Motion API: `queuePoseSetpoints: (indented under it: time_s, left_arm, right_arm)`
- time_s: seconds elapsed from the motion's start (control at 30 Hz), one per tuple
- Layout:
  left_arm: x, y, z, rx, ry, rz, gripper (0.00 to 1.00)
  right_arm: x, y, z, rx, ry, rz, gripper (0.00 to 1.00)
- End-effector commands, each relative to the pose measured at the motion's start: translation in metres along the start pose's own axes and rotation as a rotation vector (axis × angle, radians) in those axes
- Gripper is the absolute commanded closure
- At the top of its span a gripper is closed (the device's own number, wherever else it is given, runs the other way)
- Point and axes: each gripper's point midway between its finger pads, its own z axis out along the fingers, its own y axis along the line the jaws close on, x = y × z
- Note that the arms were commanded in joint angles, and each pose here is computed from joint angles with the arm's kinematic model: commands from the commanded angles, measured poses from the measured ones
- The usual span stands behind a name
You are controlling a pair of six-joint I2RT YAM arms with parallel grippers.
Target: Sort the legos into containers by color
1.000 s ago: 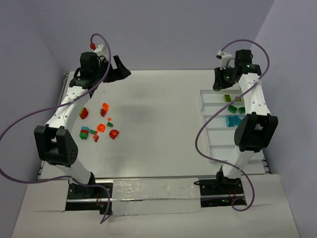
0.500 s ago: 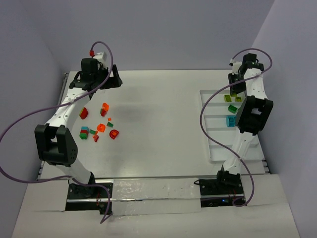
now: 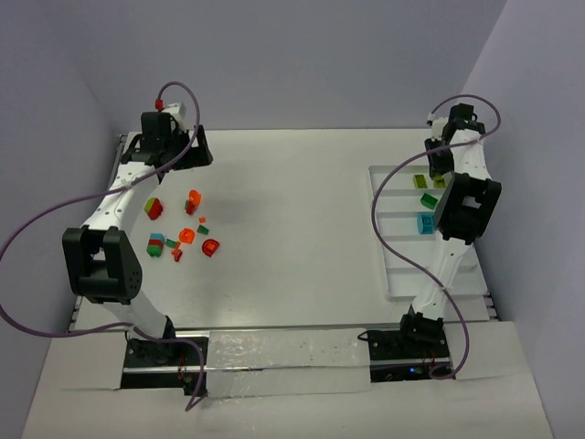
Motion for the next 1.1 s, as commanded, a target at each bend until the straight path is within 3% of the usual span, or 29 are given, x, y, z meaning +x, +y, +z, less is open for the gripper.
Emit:
queuePoseSetpoints:
  time_s: [0.0,0.1,0.33,0.6,0.77,0.83,1.0,1.07]
  left_arm:
    - [0.006,0.019,0.0,-0.044,0.015,-0.018,0.01]
    - [0.012,0.025,0.001,-0.059,0.031,-0.027,0.01]
    - [0.012,0.034,-0.001,-0.075,0.032,-0.043,0.01]
    - [0.009,0.039,-0.001,-0.087,0.027,-0.056,0.01]
    - [0.003,0.066,-0.017,-0.11,0.017,-0.083,0.01]
    - [0.005,0.087,-0.028,-0.109,0.025,-0.101,0.02]
    - [0.034,0.123,-0.047,-0.103,0.128,0.027,0.12]
    - [0.04,0.145,-0.053,-0.177,0.143,0.068,0.16]
  right_arm:
    - [-0.04,-0.017,-0.011,0.042,-0.137,-0.007,0.89]
    - [-0.043,-0.013,-0.005,0.02,-0.142,0.002,0.82]
    - [-0.037,-0.007,0.005,-0.001,-0.122,0.001,0.51]
    - [-0.034,-0.008,-0.001,0.011,-0.114,-0.004,0.4]
    - [-0.052,0.003,-0.042,-0.03,-0.204,0.006,0.31]
    - [-0.07,0.02,-0.066,-0.071,-0.27,-0.005,0.23]
    - [-0.105,0.071,-0.128,-0.134,-0.414,-0.082,0.09]
    - [-0.114,0.096,-0.149,-0.158,-0.458,-0.108,0.05]
